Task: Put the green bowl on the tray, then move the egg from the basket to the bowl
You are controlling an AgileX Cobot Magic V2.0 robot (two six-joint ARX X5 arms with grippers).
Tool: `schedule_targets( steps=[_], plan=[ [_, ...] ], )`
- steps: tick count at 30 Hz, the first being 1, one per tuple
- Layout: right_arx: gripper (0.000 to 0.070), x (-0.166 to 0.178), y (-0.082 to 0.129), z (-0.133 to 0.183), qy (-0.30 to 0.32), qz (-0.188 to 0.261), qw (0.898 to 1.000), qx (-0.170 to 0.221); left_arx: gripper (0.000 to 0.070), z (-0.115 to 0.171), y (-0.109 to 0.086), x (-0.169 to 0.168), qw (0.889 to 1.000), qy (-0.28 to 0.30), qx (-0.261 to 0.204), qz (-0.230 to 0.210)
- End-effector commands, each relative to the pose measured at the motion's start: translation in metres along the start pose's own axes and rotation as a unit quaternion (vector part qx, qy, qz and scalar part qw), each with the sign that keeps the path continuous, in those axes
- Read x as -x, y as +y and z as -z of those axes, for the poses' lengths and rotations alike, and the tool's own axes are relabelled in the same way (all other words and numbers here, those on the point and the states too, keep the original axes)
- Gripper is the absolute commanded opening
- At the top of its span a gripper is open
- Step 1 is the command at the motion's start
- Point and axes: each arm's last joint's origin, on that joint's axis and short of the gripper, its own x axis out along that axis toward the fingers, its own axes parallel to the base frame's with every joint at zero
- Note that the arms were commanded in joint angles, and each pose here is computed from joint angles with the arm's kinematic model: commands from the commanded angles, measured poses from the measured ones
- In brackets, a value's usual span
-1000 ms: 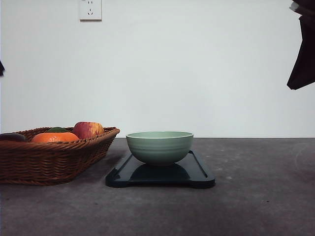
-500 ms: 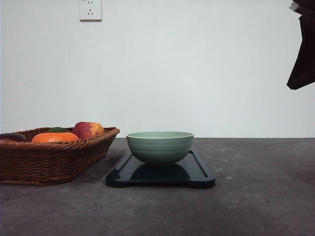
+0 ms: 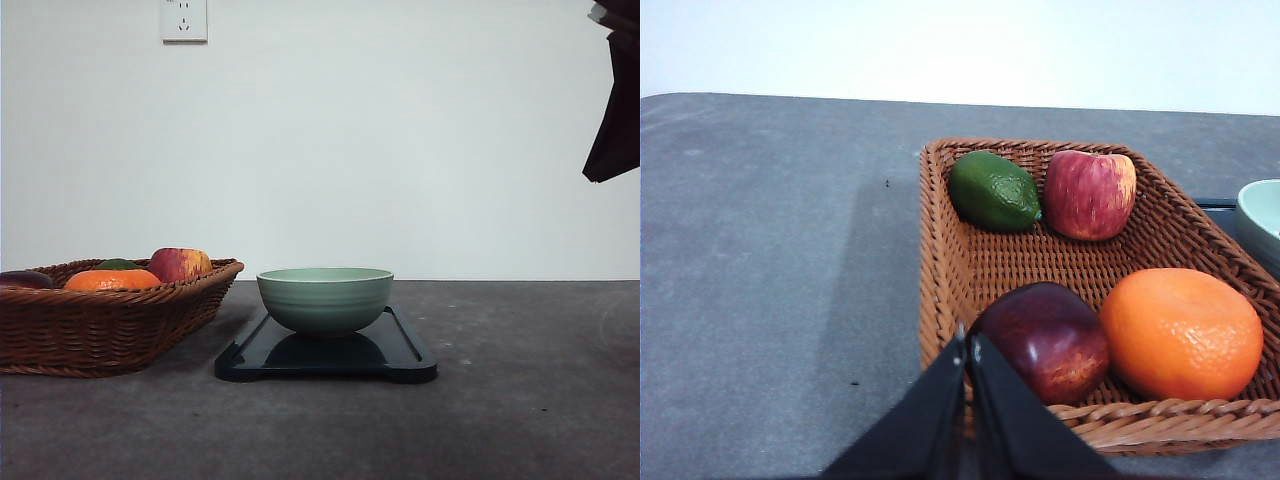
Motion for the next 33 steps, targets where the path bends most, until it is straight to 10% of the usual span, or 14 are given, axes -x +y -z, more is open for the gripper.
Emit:
schedule_targets(
  steps=[1, 18, 26, 33],
  plan=[
    [0.0016, 0.000, 0.001, -0.003, -0.005, -0.002, 1.000, -0.002, 0.0000, 0.007, 0.001, -0.002, 1.000, 0.012, 0.003, -0.003],
    [0.0016, 0.003, 0.001, -0.004, -0.013, -0.002, 1.000, 0.006, 0.0000, 0.007, 0.001, -0.002, 1.000, 0.012, 0.003, -0.003],
    [0.0016, 0.021, -0.005, 0.003, -0.099, 0.027, 0.990, 0.099, 0.0000, 0.007, 0.001, -0.002, 1.000, 0.012, 0.003, -0.003],
    [0.0016, 0.022, -0.024, 0.049, -0.183, 0.091, 0.976, 0.080, 0.0000, 0.007, 0.001, -0.002, 1.000, 0.012, 0.003, -0.003]
  ],
)
